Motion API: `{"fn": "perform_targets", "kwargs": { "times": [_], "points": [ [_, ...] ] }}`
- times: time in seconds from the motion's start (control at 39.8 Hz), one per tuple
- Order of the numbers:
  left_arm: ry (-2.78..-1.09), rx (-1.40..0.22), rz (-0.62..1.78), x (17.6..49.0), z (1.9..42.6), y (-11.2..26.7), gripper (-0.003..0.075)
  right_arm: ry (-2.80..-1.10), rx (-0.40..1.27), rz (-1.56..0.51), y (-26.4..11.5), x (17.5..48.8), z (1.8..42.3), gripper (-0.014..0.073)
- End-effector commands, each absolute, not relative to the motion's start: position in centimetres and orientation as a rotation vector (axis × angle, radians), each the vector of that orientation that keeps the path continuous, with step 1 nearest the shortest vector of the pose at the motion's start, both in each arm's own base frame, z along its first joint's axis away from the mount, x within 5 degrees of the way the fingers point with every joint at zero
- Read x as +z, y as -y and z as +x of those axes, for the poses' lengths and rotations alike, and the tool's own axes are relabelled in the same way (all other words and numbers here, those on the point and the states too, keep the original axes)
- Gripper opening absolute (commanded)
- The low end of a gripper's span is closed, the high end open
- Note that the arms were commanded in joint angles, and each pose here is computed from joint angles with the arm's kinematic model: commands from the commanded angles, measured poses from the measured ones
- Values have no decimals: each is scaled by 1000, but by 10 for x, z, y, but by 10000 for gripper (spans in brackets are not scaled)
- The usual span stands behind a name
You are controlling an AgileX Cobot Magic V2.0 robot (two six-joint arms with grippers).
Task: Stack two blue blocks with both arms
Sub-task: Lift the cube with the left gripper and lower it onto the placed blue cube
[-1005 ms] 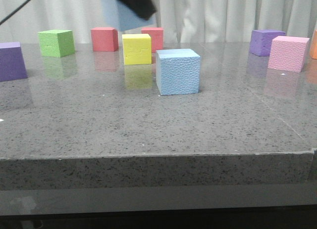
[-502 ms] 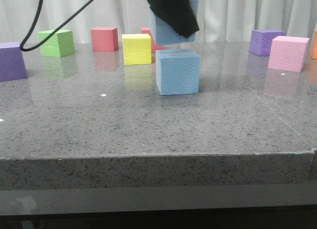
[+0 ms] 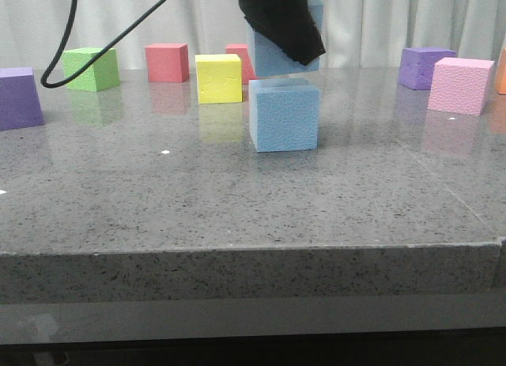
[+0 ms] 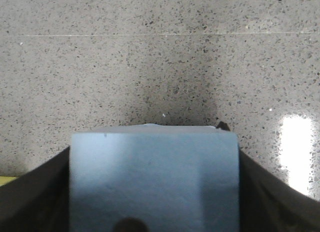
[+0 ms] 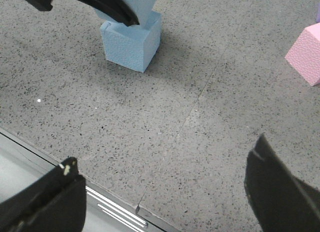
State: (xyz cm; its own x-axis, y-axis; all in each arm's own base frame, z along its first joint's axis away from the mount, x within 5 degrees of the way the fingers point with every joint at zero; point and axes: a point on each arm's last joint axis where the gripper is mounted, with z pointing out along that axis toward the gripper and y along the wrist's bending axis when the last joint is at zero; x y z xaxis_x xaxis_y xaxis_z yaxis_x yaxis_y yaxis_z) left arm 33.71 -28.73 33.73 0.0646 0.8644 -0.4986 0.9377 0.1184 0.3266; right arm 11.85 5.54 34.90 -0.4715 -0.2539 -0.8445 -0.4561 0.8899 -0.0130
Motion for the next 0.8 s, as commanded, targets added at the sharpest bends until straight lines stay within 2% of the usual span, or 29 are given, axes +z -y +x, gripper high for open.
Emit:
{"fn": "perform_targets", "kwargs": {
  "times": [0.0, 0.2, 0.4, 0.6, 0.78],
  "points": [
    [-1709, -171, 1670, 368, 330, 287, 430, -1998, 265, -487, -55, 362, 120, 648],
    [-1705, -166, 1686, 363, 332, 289, 437, -1998, 265, -487, -55, 362, 120, 648],
    [-1715, -143, 1691, 361, 334, 288, 555, -1998, 265, -487, -55, 362, 120, 648],
    [-1739, -143, 1685, 362, 332, 286, 555, -1999, 265, -487, -55, 362, 120, 648],
    [-1717, -173, 1633, 380, 325, 282, 555, -1999, 265, -487, -55, 362, 120, 648]
  ]
}}
